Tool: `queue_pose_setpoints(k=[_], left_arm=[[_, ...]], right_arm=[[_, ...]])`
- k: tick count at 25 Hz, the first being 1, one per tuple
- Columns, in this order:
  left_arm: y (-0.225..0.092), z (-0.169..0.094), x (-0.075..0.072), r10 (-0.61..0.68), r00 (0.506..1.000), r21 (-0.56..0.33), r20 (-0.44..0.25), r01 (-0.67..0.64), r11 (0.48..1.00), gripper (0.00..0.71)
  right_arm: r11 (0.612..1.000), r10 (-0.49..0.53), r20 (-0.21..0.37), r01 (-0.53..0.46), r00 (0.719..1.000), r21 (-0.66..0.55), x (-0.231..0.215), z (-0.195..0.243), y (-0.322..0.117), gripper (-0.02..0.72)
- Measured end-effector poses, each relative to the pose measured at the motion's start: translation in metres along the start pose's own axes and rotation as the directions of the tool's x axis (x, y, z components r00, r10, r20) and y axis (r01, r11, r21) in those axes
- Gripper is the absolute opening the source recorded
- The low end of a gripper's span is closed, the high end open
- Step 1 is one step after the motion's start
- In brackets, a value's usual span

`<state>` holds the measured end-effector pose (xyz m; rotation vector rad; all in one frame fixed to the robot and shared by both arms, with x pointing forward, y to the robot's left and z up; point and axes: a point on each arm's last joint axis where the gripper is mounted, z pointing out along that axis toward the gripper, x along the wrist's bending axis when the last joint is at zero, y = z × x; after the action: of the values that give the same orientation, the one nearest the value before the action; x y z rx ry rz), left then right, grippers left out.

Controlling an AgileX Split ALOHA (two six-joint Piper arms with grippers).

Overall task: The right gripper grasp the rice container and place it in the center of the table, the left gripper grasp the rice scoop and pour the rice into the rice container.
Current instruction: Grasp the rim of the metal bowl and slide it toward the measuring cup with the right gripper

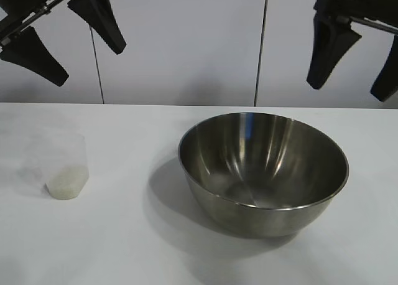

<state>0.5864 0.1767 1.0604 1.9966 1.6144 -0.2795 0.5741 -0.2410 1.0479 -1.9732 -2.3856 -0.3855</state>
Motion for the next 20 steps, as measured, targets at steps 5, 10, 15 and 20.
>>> queue_pose_setpoints(k=[5, 10, 15, 20], left_arm=[[0.0, 0.0, 0.0, 0.0, 1.0, 0.0, 0.0, 0.0, 1.0, 0.687], [0.0, 0.0, 0.0, 0.0, 1.0, 0.0, 0.0, 0.0, 1.0, 0.687], [0.0, 0.0, 0.0, 0.0, 1.0, 0.0, 0.0, 0.0, 1.0, 0.687], [0.001, 0.0, 0.0, 0.0, 1.0, -0.013, -0.002, 0.0, 1.0, 0.687]], right_arm=[[0.997, 0.038, -0.003, -0.038, 0.999, 0.066, -0.011, 0.055, 0.017, 0.639], [0.994, 0.08, -0.02, -0.078, 0.997, 0.073, -0.018, 0.098, 0.028, 0.566], [0.99, 0.101, -0.033, -0.098, 0.994, 0.102, -0.022, 0.125, 0.03, 0.251], [0.993, 0.06, -0.049, -0.055, 0.997, 0.109, -0.019, 0.114, 0.03, 0.029]])
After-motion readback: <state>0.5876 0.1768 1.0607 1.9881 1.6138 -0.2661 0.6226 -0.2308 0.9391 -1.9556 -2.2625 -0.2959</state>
